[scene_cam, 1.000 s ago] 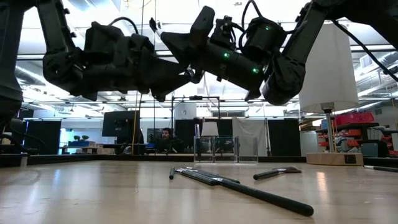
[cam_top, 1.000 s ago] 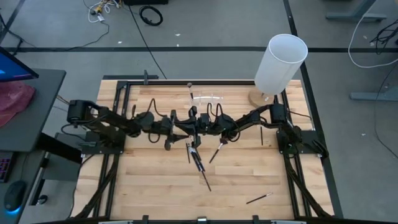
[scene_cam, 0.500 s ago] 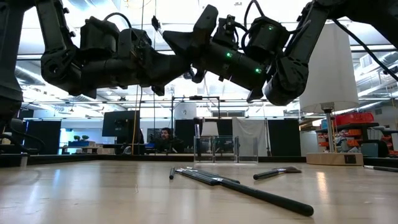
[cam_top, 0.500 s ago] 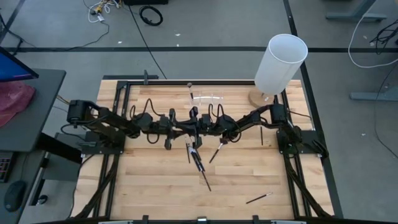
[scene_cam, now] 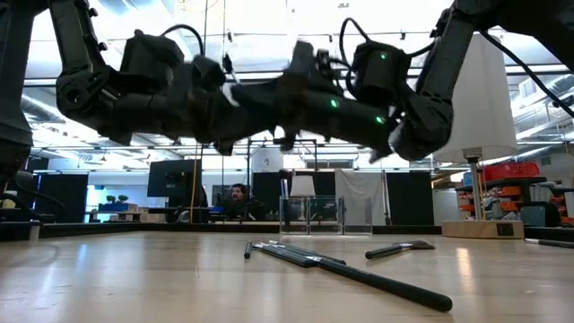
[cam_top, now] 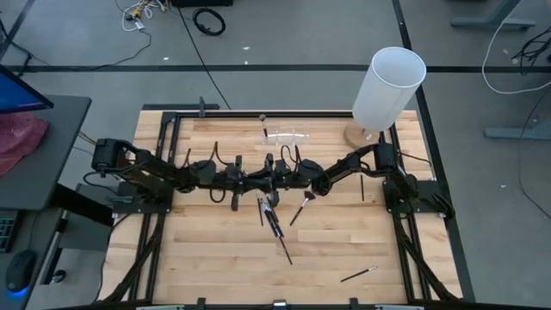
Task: Pick & Place Makeup Supplies
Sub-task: Put the black makeup brush into the transparent organizer
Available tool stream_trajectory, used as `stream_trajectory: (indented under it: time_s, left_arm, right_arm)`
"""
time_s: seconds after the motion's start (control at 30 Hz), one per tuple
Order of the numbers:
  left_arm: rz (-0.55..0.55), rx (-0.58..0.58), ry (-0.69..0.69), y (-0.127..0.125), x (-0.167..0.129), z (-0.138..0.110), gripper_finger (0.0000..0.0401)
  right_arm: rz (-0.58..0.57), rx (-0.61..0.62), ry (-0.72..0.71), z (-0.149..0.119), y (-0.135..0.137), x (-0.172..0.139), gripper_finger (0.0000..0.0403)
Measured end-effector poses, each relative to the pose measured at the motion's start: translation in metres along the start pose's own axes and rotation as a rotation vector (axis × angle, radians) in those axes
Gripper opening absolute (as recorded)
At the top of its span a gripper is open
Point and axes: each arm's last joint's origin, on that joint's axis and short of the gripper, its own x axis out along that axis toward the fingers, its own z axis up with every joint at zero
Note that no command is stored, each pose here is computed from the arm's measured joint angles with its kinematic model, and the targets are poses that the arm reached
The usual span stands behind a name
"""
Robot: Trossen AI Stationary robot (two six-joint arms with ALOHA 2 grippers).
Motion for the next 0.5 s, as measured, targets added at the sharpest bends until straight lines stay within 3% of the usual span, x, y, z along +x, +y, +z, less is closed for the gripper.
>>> stream_trajectory:
  time_s: [0.2, 0.3, 0.5]
  left_arm:
    - [0.066, -0.01, 0.145, 0.003, -0.001, -0.014, 0.0011]
    - [0.1, -0.026, 0.213, 0.004, -0.002, -0.021, 0.0011]
    - [0.135, -0.051, 0.302, 0.005, -0.005, -0.029, 0.0011]
  right_arm:
    - [-0.061, 0.031, 0.187, 0.003, 0.003, -0.032, 0.0146]
    - [-0.147, -0.007, 0.314, 0.013, 0.006, -0.045, 0.017]
    - [-0.327, -0.125, 0.509, 0.043, 0.014, -0.049, 0.0185]
